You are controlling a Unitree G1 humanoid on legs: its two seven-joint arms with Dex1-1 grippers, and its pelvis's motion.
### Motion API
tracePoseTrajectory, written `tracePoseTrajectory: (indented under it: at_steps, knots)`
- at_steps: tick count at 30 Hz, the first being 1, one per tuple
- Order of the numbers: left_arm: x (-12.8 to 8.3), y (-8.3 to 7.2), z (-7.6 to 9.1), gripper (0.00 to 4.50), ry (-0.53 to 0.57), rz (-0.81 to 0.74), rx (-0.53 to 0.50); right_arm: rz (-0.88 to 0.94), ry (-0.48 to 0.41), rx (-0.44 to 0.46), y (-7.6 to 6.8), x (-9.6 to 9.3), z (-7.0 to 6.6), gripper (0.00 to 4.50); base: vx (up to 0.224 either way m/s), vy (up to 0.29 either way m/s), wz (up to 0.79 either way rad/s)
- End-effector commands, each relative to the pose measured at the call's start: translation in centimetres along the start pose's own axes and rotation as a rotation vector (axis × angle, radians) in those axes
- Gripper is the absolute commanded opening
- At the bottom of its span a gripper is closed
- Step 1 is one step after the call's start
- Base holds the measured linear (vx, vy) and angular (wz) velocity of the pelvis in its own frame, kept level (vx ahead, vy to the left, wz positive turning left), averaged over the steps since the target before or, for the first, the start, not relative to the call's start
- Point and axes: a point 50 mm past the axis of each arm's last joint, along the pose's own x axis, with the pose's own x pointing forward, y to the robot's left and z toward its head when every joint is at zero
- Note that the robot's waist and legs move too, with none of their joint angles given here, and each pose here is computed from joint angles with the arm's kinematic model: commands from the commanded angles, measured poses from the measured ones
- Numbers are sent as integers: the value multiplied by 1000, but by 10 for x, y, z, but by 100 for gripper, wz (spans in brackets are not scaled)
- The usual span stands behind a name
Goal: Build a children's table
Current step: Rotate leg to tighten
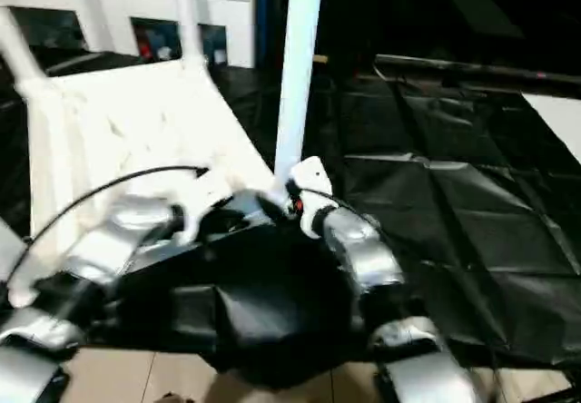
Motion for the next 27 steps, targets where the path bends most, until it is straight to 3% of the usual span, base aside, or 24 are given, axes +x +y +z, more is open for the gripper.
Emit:
tracePoseTrajectory:
  at_steps: [1, 9, 10, 13, 15, 27]
  knots:
    - [7, -17, 2, 0, -39, -148, 41, 141, -25, -60, 9, -1, 8, 388, 0, 0, 0]
    - [-11, -18, -4, 0, -22, -259, 71, 335, 37, -97, 7, -23, 5, 388, 0, 0, 0]
    - [-13, -17, -5, 0, -21, -267, 71, 360, 54, -108, 7, -26, 4, 355, 0, 0, 0]
    - [-17, -16, -6, 0, -15, -279, 70, 372, 71, -113, 7, -28, 3, 350, 0, 0, 0]
    - [-18, -16, -7, 0, -9, -289, 71, 377, 86, -119, 6, -28, 1, 317, 0, 0, 0]
    - [-19, -19, -12, 0, 8, -298, 67, 395, 106, -136, 9, -29, -2, 233, 0, 0, 0]
